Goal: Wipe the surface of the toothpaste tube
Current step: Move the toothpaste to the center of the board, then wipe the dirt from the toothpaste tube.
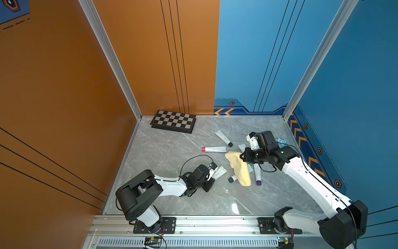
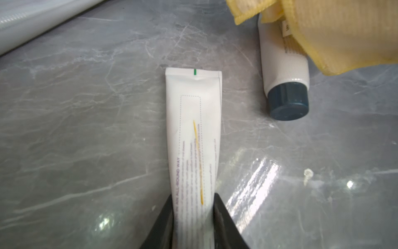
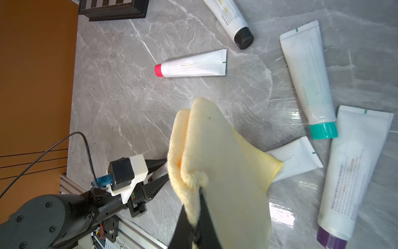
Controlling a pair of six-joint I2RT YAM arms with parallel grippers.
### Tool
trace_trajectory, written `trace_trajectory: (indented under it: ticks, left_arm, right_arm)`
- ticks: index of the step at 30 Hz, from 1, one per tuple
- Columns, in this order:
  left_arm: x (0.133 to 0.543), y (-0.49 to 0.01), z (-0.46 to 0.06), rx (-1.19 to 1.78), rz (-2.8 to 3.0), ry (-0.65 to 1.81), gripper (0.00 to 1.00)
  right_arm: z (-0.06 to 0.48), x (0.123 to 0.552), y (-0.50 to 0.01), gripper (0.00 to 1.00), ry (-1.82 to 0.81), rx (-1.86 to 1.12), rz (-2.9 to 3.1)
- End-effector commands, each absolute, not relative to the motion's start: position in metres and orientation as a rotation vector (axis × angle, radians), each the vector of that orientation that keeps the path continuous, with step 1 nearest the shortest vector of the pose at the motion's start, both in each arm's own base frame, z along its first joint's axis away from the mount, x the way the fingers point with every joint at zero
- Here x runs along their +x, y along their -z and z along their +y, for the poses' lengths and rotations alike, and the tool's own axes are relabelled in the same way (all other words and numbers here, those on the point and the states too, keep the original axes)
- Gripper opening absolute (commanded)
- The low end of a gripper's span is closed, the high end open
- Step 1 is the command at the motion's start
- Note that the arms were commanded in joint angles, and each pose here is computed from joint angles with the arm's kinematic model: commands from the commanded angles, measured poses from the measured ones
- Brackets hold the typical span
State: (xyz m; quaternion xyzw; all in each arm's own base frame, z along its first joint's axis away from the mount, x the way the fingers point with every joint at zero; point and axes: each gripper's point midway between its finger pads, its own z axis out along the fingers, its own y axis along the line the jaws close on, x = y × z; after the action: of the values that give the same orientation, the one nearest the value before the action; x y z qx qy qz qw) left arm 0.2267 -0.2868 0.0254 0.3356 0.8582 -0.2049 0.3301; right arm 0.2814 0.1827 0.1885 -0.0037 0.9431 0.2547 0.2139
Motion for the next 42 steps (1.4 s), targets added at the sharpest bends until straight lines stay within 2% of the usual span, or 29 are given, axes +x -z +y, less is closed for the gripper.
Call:
trace_trajectory:
  ticks: [1,8,15,19,26,34,42]
  left_arm:
    - [0.196,0.008,-0.258,0.858,2.397,0.446,0.30]
    - [0.163,0.029,-0.235,0.790,2.448,0.349,0.32]
    - [0.165,0.023,-0.228,0.755,2.398,0.323,0.70]
    - [0.160,0.016,-0.214,0.677,2.370,0.339,0.71]
    - [0.164,-0.008,-0.197,0.555,2.263,0.410,0.66]
    - [0.163,-0.006,-0.221,0.692,2.275,0.383,0.71]
    - [0.177,-0.005,-0.227,0.740,2.260,0.314,0.70]
  right_arm:
    - [0.195,0.289,-0.177,0.00,-0.661,-0.076,2.622]
    - [0.236,0.286,-0.145,0.00,-0.643,-0.228,2.707]
    - [0.273,0.272,-0.110,0.00,-0.702,-0.343,2.789]
    - [0.275,0.271,-0.102,0.00,-0.695,-0.339,2.792]
    - [0.285,0.260,-0.090,0.00,-0.745,-0.375,2.818]
    - [0.291,0.248,-0.086,0.00,-0.743,-0.421,2.829]
    - [0.288,0.241,-0.081,0.00,-0.730,-0.419,2.848]
